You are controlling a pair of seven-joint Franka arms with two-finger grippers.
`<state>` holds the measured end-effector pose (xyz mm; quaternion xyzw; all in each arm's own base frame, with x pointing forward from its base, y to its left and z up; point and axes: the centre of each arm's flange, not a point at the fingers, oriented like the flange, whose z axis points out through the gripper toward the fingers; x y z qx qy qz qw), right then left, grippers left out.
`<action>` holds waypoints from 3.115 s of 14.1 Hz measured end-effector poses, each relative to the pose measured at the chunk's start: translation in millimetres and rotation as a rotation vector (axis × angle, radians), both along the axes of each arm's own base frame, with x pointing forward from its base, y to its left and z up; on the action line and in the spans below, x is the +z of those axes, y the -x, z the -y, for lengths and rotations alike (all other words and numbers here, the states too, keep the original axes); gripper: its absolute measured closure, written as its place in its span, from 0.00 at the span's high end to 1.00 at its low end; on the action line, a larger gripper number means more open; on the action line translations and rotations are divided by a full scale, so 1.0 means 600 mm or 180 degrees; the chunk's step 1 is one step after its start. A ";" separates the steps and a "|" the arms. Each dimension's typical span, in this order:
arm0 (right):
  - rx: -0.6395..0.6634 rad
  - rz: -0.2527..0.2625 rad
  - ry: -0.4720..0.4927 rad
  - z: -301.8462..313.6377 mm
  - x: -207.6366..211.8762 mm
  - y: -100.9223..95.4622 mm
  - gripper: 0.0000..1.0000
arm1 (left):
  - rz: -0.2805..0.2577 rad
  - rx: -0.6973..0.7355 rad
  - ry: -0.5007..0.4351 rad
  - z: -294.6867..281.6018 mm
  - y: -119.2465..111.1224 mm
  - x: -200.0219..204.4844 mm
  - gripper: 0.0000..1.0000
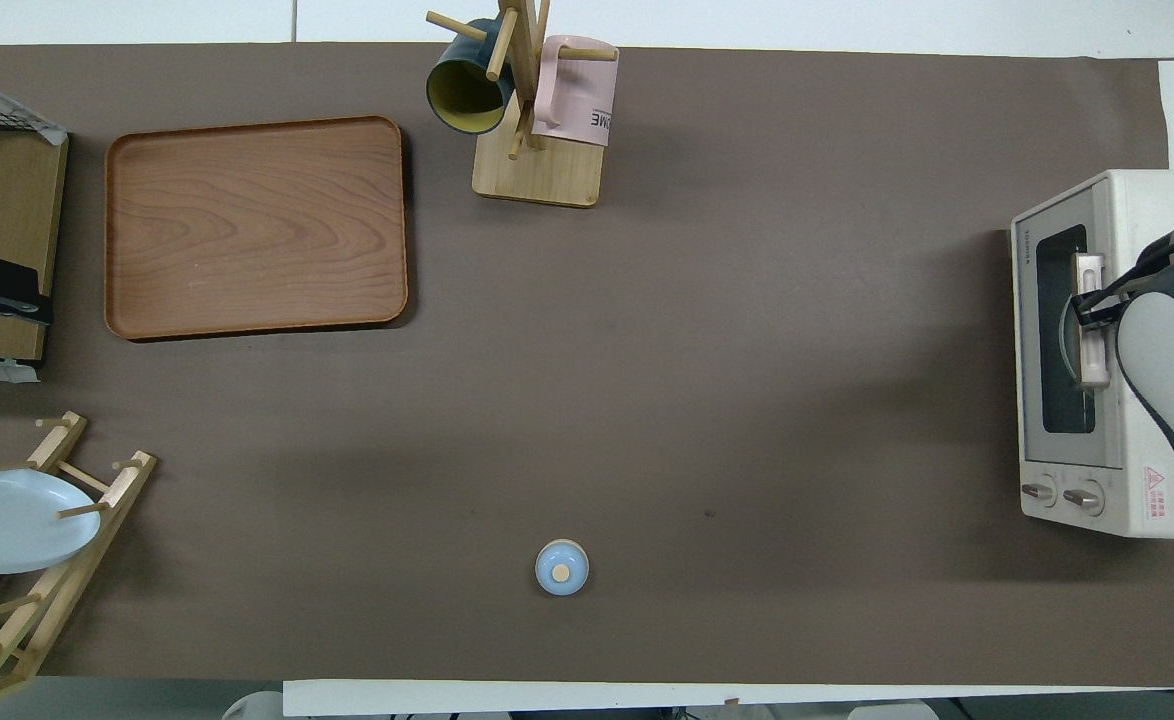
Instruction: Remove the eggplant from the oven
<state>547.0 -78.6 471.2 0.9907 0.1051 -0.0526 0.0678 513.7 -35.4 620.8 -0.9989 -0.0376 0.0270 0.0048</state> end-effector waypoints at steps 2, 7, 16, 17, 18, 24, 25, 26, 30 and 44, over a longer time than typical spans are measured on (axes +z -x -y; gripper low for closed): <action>0.0103 0.0020 -0.0001 -0.028 -0.007 0.000 0.01 | -0.0001 0.0000 0.0000 0.000 0.000 0.000 1.00; 0.0129 0.0016 -0.0095 -0.168 -0.103 -0.020 0.01 | 0.0000 0.0000 0.0000 0.000 0.001 0.001 1.00; -0.0101 0.0094 -0.0281 -0.227 -0.254 -0.075 0.11 | -0.0001 0.0000 0.0000 0.000 0.001 0.001 1.00; -0.0118 0.0165 -0.0331 -0.239 -0.235 -0.083 0.23 | -0.0001 0.0000 0.0000 0.000 0.001 0.001 1.00; -0.0134 0.0215 -0.0355 -0.250 -0.214 -0.087 0.33 | -0.0001 0.0000 0.0000 0.000 0.001 0.001 1.00; -0.0436 -0.0195 -0.0070 -0.153 -0.104 -0.032 0.58 | -0.0001 0.0000 0.0000 0.000 0.001 0.001 1.00; -0.0472 -0.0199 0.0010 -0.122 -0.110 -0.027 0.57 | -0.0002 0.0000 0.0000 0.000 0.001 0.001 1.00; -0.0489 -0.0204 0.0045 -0.099 -0.122 -0.023 0.56 | -0.0002 0.0000 0.0000 0.000 0.001 0.001 1.00; -0.0347 -0.0111 0.0157 -0.087 -0.180 -0.006 0.55 | -0.0002 0.0000 0.0000 0.000 0.001 0.001 1.00; -0.0295 0.0026 0.0664 -0.851 -0.178 0.056 0.03 | -0.0002 0.0000 0.0000 0.000 0.001 0.001 1.00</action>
